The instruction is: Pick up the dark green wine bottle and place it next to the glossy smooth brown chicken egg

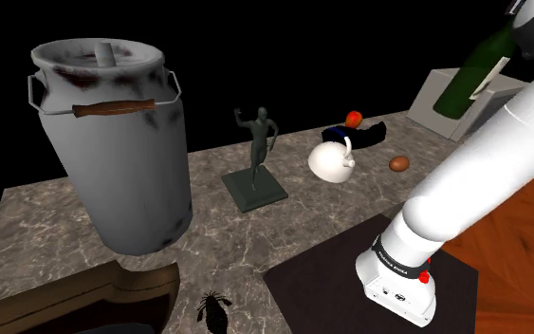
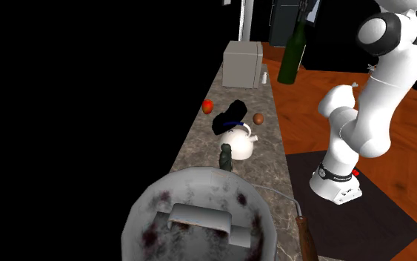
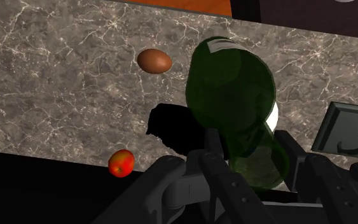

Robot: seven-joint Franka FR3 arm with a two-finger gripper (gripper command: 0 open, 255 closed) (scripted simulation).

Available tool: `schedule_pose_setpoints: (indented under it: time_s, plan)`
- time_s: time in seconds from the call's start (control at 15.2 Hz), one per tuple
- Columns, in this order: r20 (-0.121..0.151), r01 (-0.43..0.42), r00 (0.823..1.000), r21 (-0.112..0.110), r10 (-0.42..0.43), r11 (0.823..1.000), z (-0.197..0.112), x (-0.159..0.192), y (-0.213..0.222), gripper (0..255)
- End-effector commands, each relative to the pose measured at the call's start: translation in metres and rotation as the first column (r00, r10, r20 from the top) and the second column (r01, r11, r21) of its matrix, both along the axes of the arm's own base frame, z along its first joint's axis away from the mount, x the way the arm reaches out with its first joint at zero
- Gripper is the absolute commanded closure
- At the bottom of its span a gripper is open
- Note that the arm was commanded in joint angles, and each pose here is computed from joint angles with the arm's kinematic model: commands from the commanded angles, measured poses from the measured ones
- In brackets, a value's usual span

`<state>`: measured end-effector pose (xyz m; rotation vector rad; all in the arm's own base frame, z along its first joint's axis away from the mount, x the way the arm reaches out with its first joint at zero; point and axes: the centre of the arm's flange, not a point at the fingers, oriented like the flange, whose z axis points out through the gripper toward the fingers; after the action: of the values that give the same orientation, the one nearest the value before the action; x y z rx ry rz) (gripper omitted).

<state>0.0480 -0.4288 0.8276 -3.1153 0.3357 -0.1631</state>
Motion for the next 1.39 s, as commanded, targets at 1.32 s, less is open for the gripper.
schedule_pose_setpoints:
  time_s: [1.32]
  plan:
    - [-0.01, 0.002, 1.0, -0.007, -0.002, 1.0, -0.116, 0.002, 0.0, 255]
